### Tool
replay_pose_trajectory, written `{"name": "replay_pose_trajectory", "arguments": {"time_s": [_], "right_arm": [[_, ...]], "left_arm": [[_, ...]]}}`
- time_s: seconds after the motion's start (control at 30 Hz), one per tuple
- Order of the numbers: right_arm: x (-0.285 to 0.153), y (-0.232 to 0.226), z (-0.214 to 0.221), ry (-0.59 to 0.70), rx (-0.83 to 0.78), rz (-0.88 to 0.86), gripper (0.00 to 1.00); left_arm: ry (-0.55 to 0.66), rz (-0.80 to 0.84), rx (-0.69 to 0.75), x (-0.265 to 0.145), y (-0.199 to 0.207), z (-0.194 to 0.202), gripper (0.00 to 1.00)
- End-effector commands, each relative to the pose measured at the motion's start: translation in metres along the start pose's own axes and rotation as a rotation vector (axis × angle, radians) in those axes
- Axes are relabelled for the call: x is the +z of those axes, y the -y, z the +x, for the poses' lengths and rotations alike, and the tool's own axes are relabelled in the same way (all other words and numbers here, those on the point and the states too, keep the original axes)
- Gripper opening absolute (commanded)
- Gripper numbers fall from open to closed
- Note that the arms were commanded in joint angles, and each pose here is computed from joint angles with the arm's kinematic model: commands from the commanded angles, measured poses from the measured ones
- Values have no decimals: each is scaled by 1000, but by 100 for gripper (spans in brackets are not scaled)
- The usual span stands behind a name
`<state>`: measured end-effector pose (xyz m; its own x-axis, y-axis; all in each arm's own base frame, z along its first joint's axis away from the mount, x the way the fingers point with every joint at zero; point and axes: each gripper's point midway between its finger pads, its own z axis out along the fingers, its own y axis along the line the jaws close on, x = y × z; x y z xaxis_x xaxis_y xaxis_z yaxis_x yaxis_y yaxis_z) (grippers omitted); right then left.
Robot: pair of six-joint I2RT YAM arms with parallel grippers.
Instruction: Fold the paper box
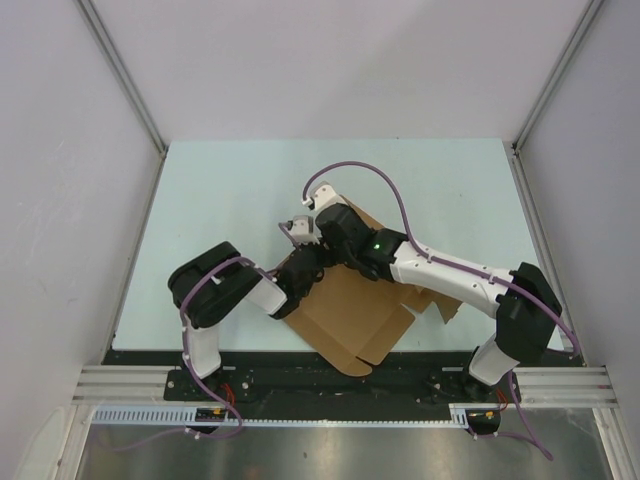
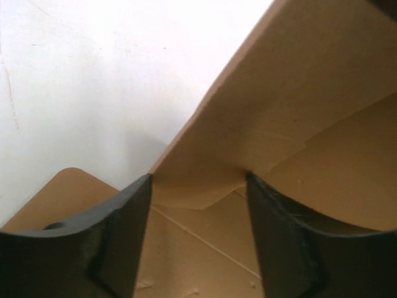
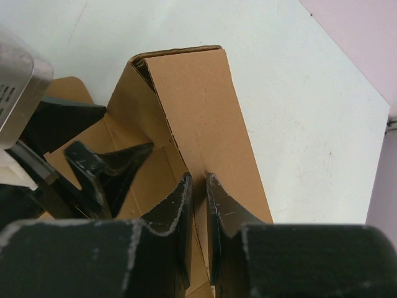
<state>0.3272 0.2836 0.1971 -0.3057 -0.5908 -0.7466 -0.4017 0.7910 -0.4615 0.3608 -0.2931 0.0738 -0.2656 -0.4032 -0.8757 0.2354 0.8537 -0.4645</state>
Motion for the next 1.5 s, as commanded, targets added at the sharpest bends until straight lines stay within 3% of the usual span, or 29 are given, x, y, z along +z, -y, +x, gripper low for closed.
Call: {"name": "replay_pose_trajectory", "arguments": {"time_s": [0.0,0.13,0.23,0.37,0.6,0.63,0.9,0.97,1.0,1.03,1.1,1.13,1.23,1.47], "right_arm": [[-7,-21,-4,18,68,-123,0],[-6,-25,-3,12,68,-136,0],[-5,-25,-3,12,69,-139,0],[-4,-22,-2,10,77,-145,0],[-2,-18,0,-2,85,-161,0],[-1,-17,1,-3,86,-159,0],[4,-9,9,-32,79,-136,2],[5,-6,10,-36,80,-134,2],[4,-5,9,-32,85,-133,2],[5,-3,9,-34,88,-133,2],[5,-2,10,-37,90,-141,1],[6,-1,11,-43,91,-144,1],[7,-3,14,-50,92,-173,0],[7,-5,14,-54,147,-310,0]], "left_arm": [[61,97,-93,15,25,-27,73],[63,108,-82,21,28,-33,77],[65,126,-73,25,34,-37,74],[52,131,-64,32,39,-36,47],[40,139,-50,35,42,-34,14],[39,133,-50,35,40,-34,5],[40,140,-36,35,43,-38,0],[42,136,-34,35,43,-39,3],[42,134,-31,35,43,-40,10],[47,135,-17,34,43,-42,30],[56,138,-1,31,44,-49,48],[57,134,15,31,42,-51,64],[63,148,33,29,41,-62,74],[55,281,61,29,36,-86,77]]}}
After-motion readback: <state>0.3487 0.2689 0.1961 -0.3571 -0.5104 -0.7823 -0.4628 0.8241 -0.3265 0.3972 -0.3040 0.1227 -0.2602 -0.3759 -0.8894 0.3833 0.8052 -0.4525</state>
